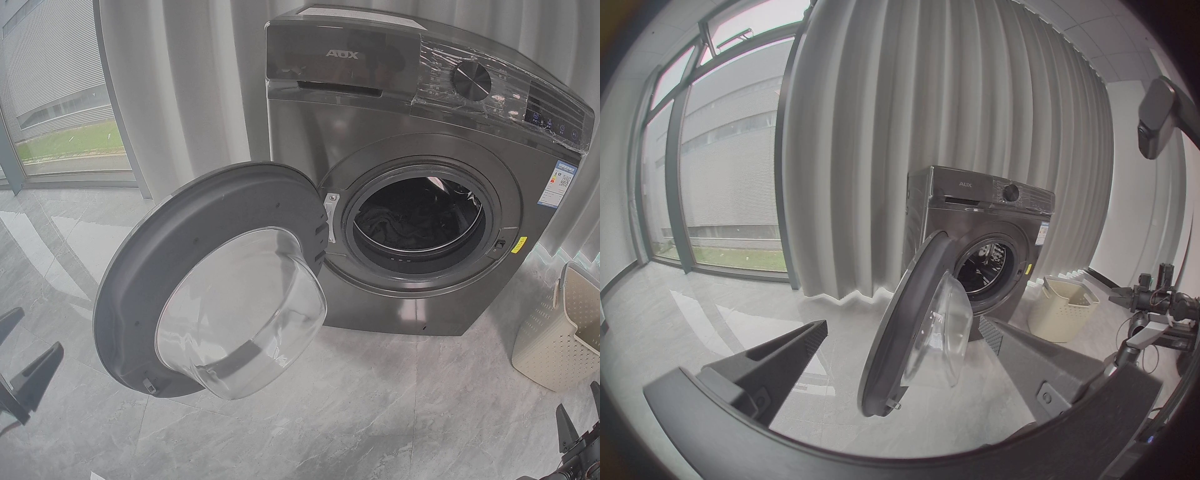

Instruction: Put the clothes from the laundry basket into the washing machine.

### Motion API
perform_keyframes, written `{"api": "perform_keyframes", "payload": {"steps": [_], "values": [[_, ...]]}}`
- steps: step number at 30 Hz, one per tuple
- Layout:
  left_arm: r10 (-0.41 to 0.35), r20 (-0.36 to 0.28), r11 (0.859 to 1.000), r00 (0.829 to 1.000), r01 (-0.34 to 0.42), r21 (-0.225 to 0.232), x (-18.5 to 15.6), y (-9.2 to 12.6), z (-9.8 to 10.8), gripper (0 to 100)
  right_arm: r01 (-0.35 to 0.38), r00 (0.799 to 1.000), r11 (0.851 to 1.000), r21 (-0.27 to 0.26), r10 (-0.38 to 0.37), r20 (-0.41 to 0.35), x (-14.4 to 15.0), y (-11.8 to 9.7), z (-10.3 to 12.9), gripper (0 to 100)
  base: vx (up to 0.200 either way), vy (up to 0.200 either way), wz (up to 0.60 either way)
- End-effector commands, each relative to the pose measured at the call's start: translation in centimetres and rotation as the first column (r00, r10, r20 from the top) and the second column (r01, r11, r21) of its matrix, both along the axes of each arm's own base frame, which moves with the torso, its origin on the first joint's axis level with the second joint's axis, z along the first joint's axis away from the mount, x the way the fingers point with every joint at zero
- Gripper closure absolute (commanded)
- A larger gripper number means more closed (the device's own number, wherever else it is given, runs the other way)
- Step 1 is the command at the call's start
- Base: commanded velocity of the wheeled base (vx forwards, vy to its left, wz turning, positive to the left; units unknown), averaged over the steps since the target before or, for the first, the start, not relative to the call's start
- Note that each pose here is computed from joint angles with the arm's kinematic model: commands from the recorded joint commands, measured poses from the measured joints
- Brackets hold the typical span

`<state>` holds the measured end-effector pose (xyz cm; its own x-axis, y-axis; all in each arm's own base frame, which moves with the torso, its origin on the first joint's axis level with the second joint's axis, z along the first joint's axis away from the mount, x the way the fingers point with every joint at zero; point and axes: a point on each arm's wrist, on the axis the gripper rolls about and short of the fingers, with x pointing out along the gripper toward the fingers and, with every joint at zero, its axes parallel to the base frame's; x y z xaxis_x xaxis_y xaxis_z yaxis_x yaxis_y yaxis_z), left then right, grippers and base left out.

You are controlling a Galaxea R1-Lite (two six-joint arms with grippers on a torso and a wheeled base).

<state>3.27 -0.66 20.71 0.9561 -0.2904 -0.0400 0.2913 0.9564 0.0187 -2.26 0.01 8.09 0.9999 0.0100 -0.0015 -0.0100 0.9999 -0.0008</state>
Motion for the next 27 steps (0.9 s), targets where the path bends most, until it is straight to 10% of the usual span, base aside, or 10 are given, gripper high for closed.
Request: {"api": "perform_keyframes", "payload": {"steps": [1,27], "values": [[-0.061,-0.093,0.998,0.994,0.061,-0.001,4.0,-0.2,1.6,0,-0.001,1.0,1.0,-0.001,0.001,-0.018,0.1,0.0,-0.5,0,0.0,0.0,0.0],[-0.3,-0.196,0.952,0.934,0.305,-0.006,13.3,-3.8,2.9,0,0.001,1.0,1.0,-0.001,-0.001,-0.018,0.1,0.0,-0.5,0,0.0,0.0,0.0]]}}
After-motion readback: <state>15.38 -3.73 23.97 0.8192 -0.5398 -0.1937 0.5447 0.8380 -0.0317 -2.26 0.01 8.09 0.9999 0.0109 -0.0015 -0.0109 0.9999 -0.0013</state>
